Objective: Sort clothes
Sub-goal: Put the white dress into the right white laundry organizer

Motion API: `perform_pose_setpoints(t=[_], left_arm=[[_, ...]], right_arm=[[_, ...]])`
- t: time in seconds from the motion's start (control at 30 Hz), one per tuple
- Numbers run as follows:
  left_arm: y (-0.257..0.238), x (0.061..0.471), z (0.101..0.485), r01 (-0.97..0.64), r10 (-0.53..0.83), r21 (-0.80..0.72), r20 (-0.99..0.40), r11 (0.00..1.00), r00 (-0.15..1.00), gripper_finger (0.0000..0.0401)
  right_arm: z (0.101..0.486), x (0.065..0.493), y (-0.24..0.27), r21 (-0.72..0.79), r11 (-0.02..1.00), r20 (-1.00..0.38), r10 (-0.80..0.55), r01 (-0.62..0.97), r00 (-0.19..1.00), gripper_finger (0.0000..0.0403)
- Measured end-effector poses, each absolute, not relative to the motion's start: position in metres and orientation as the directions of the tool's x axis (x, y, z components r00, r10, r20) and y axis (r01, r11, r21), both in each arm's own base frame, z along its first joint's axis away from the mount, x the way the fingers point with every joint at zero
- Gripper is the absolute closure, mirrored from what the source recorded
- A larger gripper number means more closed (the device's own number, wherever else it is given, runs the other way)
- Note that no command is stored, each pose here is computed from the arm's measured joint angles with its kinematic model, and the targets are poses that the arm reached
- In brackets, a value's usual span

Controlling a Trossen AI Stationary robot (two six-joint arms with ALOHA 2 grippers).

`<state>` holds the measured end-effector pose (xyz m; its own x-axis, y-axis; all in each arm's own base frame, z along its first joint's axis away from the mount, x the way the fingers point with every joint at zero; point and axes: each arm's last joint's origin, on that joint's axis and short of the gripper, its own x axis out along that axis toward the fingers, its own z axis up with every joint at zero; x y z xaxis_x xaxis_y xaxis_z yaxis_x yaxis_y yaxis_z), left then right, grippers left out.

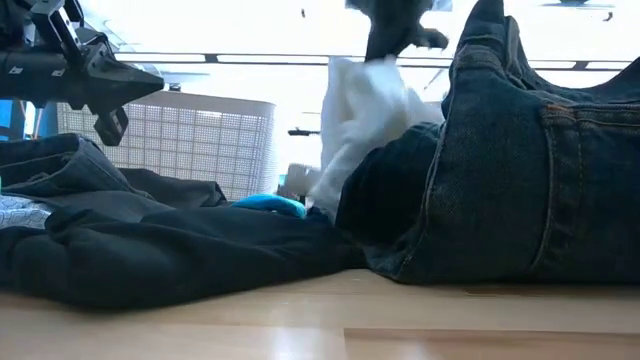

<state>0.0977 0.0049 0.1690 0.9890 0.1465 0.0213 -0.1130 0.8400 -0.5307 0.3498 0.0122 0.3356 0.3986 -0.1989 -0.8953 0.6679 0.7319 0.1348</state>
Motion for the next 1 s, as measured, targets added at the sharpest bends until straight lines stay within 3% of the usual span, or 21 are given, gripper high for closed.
perform_pose_setpoints(t=[0.37,0.6,0.77,1.0], left_arm=[[0.005,0.098,0.169,-0.111,0.146,-0.547,0.021,0.83,0.989,0.04],[0.005,0.098,0.169,-0.111,0.146,-0.547,0.021,0.83,0.989,0.04],[0.005,0.098,0.169,-0.115,0.151,-0.546,0.022,0.83,0.988,0.04],[0.005,0.098,0.17,-0.109,0.154,-0.548,0.036,0.829,0.987,0.04]], right_arm=[[0.432,0.28,0.008,0.216,0.766,-0.587,-0.394,0.605,0.708,0.04],[0.5,0.243,0.008,0.151,0.916,-0.165,-0.347,0.372,0.923,0.04],[0.545,0.217,0.004,0.019,0.933,0.197,-0.355,0.359,0.914,0.04],[0.587,0.193,-0.01,-0.11,0.82,0.598,-0.397,0.562,0.697,0.04]])
